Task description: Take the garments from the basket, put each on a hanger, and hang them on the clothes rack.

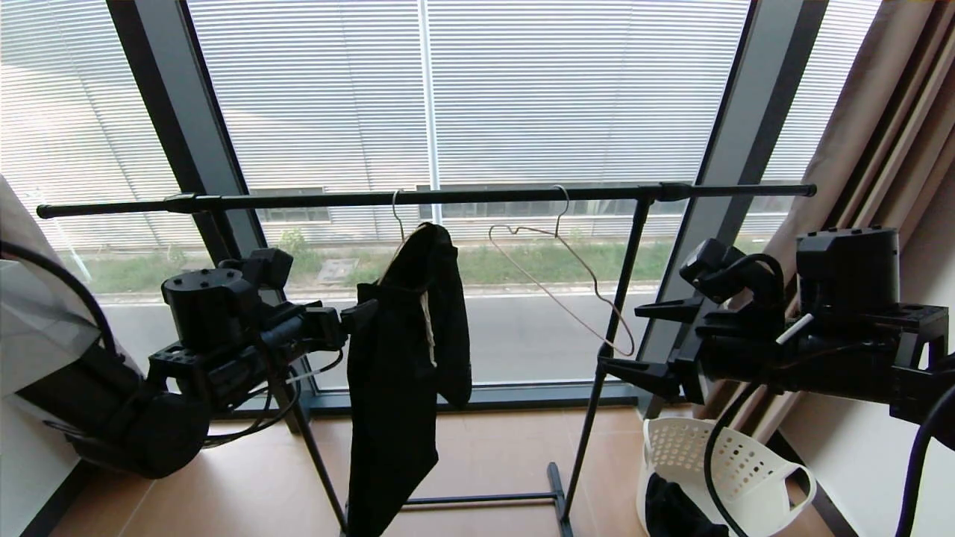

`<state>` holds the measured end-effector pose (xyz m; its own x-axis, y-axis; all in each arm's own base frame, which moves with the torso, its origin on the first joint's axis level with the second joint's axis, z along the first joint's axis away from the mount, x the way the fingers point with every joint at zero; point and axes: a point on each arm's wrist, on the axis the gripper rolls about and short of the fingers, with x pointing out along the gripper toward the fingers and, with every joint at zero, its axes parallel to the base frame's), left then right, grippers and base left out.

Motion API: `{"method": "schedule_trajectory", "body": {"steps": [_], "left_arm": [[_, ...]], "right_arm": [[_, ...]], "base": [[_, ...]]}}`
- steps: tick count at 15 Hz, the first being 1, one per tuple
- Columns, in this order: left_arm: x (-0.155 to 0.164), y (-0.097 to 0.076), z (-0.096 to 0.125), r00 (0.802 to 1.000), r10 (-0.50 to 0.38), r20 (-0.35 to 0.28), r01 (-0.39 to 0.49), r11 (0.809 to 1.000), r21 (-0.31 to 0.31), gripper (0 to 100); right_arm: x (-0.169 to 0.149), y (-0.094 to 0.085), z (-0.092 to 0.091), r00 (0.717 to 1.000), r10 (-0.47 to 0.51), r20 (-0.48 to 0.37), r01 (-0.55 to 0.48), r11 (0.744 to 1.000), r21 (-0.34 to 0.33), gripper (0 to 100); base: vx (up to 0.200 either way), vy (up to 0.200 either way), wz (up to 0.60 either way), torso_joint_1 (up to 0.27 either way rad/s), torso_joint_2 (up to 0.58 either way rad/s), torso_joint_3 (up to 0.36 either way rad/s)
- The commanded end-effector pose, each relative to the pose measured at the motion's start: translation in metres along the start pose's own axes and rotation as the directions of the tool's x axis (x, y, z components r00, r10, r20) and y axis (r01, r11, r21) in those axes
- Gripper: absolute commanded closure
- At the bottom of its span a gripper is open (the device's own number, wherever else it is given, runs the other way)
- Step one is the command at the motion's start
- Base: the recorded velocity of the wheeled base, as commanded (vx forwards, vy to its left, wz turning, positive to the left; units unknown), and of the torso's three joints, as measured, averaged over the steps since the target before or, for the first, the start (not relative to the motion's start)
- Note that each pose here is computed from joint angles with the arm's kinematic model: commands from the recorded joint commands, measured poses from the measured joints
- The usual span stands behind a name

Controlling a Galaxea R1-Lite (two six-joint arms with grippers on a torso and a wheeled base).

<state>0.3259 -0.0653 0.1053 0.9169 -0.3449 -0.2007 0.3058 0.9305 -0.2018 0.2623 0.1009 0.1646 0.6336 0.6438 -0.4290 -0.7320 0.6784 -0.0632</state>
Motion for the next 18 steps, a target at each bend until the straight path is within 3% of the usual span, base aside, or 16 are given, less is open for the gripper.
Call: {"method": "schedule_trajectory", "body": {"steps": [1,4,5,7,10,14,18], "left_arm": [[-0.042,-0.015,0.006,1.0,-0.024,0.01,0.024,0.999,0.026,0],[-0.088,-0.025,-0.01,0.999,-0.043,-0.031,0.046,0.994,0.104,0],[-0.116,-0.027,-0.019,0.999,-0.044,-0.024,0.047,0.987,0.155,0],[-0.143,-0.027,-0.033,0.999,-0.036,-0.034,0.042,0.982,0.184,0],[-0.164,-0.03,-0.034,0.999,-0.041,-0.009,0.042,0.982,0.183,0],[-0.193,-0.033,-0.038,0.996,-0.028,-0.079,0.04,0.987,0.154,0],[-0.223,-0.036,-0.042,0.995,-0.029,-0.092,0.043,0.987,0.154,0]], "right_arm": [[-0.031,0.014,0.0,0.999,-0.018,0.038,0.018,1.0,-0.015,0],[-0.067,0.038,-0.013,0.997,-0.057,0.06,0.059,0.998,-0.033,0],[-0.09,0.051,-0.025,0.992,-0.109,0.07,0.111,0.994,-0.024,0],[-0.116,0.066,-0.045,0.979,-0.189,0.082,0.191,0.982,-0.013,0],[-0.142,0.082,-0.072,0.959,-0.266,0.098,0.267,0.964,0.004,0],[-0.17,0.104,-0.123,0.903,-0.413,0.115,0.395,0.906,0.151,0],[-0.188,0.119,-0.158,0.876,-0.474,0.087,0.456,0.874,0.17,0]], "base": [[0.0,0.0,0.0,0.0,0.0,0.0],[0.0,0.0,0.0,0.0,0.0,0.0],[0.0,0.0,0.0,0.0,0.0,0.0],[0.0,0.0,0.0,0.0,0.0,0.0],[0.0,0.0,0.0,0.0,0.0,0.0],[0.0,0.0,0.0,0.0,0.0,0.0],[0.0,0.0,0.0,0.0,0.0,0.0]]}}
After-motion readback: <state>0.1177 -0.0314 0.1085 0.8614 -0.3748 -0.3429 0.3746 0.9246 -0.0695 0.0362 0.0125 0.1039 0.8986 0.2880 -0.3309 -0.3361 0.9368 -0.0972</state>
